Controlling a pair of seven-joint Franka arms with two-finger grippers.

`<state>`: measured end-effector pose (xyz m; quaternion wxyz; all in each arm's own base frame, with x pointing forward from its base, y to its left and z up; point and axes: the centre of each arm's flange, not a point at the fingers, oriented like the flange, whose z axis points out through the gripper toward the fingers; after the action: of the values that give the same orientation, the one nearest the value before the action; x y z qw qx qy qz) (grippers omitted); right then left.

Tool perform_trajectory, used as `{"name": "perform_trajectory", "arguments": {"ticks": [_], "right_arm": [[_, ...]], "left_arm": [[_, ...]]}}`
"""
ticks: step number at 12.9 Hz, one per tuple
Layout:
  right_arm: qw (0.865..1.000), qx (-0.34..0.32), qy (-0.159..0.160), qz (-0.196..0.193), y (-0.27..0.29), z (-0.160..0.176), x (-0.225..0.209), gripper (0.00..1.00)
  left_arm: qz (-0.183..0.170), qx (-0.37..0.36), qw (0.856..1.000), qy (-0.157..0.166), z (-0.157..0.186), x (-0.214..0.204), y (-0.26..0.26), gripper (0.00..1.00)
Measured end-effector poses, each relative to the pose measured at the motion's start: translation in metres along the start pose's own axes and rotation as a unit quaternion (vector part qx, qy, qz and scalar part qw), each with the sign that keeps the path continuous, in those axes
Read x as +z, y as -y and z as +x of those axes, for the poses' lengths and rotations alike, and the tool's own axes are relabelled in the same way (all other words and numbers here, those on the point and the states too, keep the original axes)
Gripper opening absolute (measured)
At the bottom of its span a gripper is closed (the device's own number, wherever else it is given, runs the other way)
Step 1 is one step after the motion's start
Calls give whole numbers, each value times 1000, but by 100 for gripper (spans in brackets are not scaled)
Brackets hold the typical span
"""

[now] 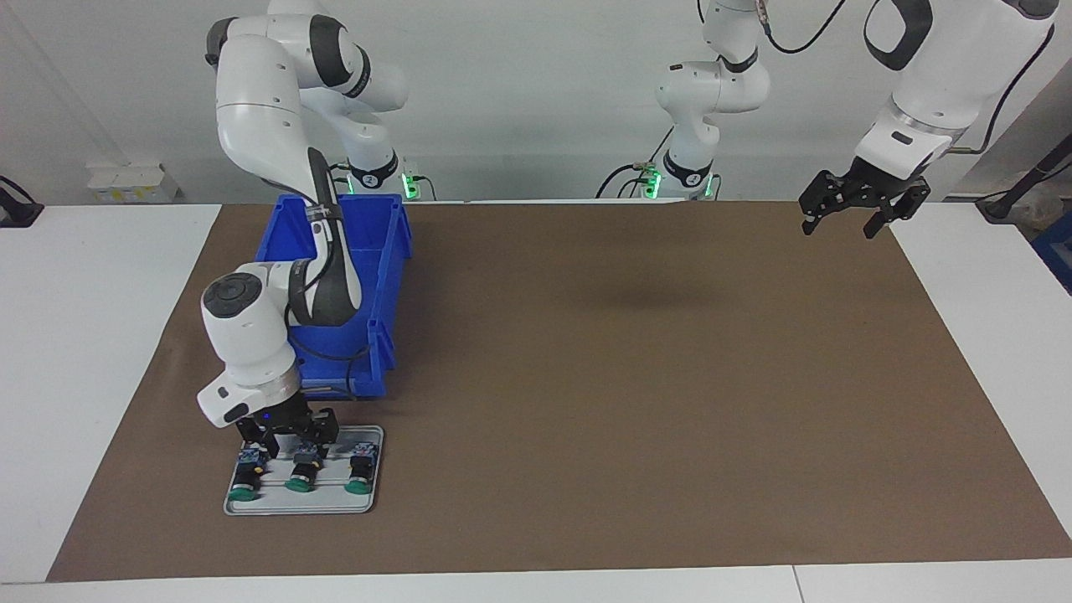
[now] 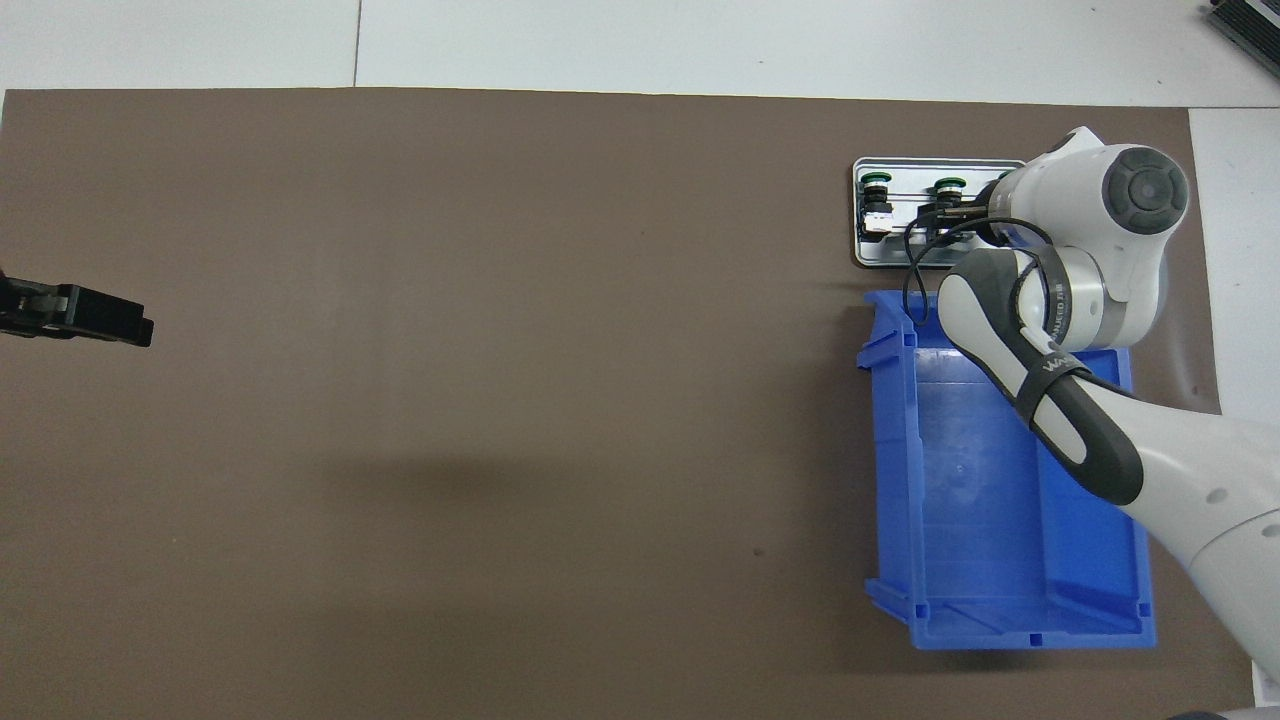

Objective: Place and press button with both arms
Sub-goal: 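Reach the right gripper to the metal tray and grasp a green button, then carry the green button with the right gripper to mid-table and release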

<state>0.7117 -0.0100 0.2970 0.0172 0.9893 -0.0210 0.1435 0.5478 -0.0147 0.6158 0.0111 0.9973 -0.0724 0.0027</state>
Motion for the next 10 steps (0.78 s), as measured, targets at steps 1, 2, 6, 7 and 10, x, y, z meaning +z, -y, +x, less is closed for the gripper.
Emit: {"name": "perform_trajectory", "arguments": {"ticks": [1,2,6,7,10], "right_arm": [[1000,6,-1,1,1,0,2,81],[1000,10,1,1,1,-1,4,75],[1000,21,11,0,2,-4,8,47],[1000,22,14,0,2,-4,8,41],[999,23,41,-5,1,4,-3,41]], "left_arm": [[0,0,1000,0,0,0,0,100],[0,0,1000,0,0,0,0,100],[0,0,1000,0,0,0,0,100],[0,0,1000,0,0,0,0,100],[0,0,1000,0,0,0,0,100]]}}
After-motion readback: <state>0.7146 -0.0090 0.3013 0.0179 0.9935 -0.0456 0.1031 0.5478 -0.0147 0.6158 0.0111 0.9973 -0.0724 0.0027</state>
